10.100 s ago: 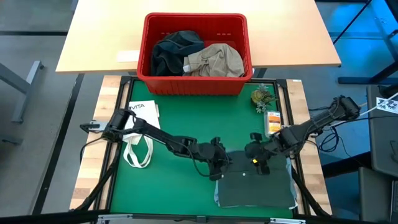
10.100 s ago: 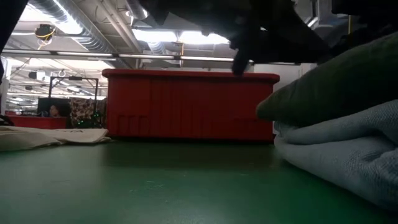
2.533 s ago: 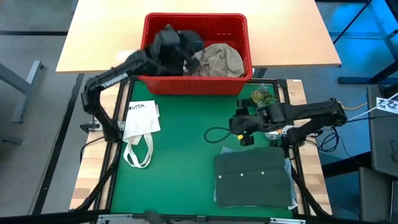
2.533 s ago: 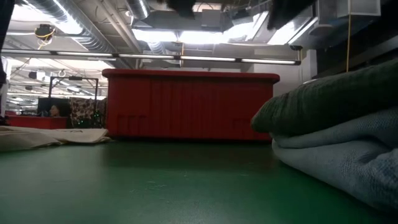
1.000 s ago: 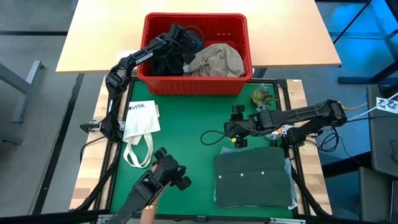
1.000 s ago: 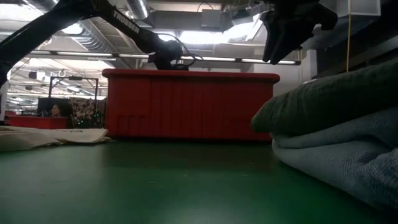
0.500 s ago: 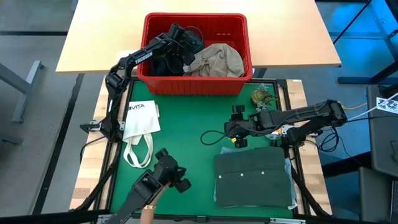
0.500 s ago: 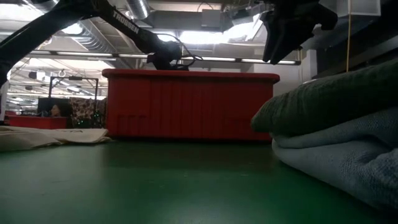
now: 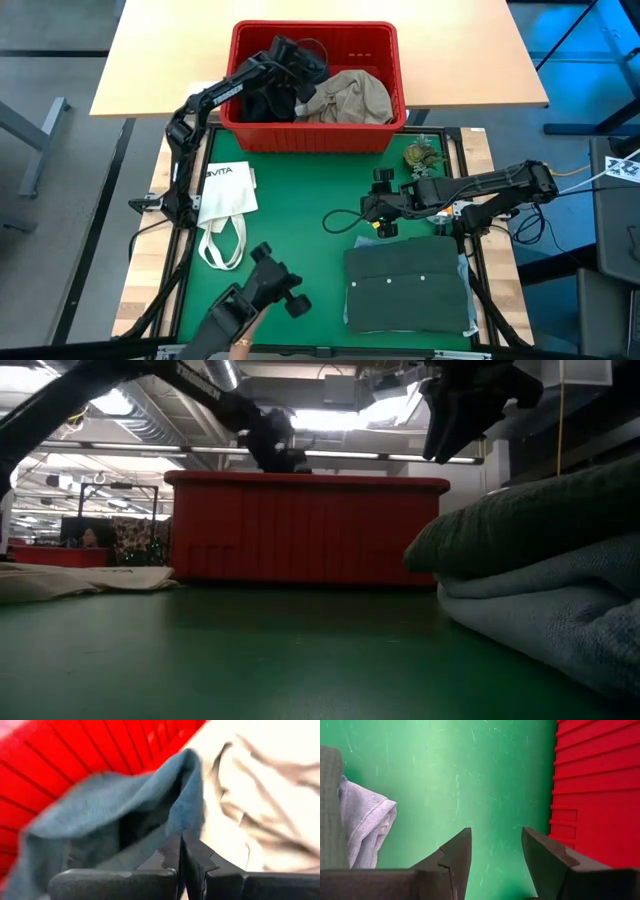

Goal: Fold Laundry from Bin
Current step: Remove the dark blue jeans from the red bin

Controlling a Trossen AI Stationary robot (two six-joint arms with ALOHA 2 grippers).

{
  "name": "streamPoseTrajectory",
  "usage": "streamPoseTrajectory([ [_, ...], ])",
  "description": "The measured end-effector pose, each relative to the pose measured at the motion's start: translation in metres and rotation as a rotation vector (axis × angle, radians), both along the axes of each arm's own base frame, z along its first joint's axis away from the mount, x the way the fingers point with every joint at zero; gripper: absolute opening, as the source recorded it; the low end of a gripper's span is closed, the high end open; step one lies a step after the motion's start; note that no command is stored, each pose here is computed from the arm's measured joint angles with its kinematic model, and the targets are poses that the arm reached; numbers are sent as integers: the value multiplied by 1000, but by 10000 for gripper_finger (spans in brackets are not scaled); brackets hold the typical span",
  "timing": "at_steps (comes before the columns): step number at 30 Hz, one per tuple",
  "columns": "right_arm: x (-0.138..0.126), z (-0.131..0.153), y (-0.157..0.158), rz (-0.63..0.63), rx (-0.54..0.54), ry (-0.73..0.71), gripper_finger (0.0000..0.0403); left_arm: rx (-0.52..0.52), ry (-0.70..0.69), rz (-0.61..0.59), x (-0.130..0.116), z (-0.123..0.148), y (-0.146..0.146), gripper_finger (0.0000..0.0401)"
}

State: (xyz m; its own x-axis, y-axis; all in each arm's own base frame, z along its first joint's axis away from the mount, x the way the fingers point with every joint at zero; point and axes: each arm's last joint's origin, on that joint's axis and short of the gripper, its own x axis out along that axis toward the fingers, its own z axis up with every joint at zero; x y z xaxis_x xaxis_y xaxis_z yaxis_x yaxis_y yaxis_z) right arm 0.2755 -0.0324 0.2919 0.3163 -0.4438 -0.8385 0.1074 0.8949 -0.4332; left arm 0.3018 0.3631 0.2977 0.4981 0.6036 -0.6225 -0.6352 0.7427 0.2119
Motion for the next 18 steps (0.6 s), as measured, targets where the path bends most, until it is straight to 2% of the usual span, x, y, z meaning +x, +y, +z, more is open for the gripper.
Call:
streamPoseTrajectory([
  [8,0,0,0,-25,9,-14,174,162,-148,-2,-17,79,-36,1],
  [12,0,0,0,-24,9,-15,174,251,-271,-16,-28,122,-62,1],
  [18,1,0,0,-24,9,-26,174,445,-482,-65,-46,187,-107,1],
])
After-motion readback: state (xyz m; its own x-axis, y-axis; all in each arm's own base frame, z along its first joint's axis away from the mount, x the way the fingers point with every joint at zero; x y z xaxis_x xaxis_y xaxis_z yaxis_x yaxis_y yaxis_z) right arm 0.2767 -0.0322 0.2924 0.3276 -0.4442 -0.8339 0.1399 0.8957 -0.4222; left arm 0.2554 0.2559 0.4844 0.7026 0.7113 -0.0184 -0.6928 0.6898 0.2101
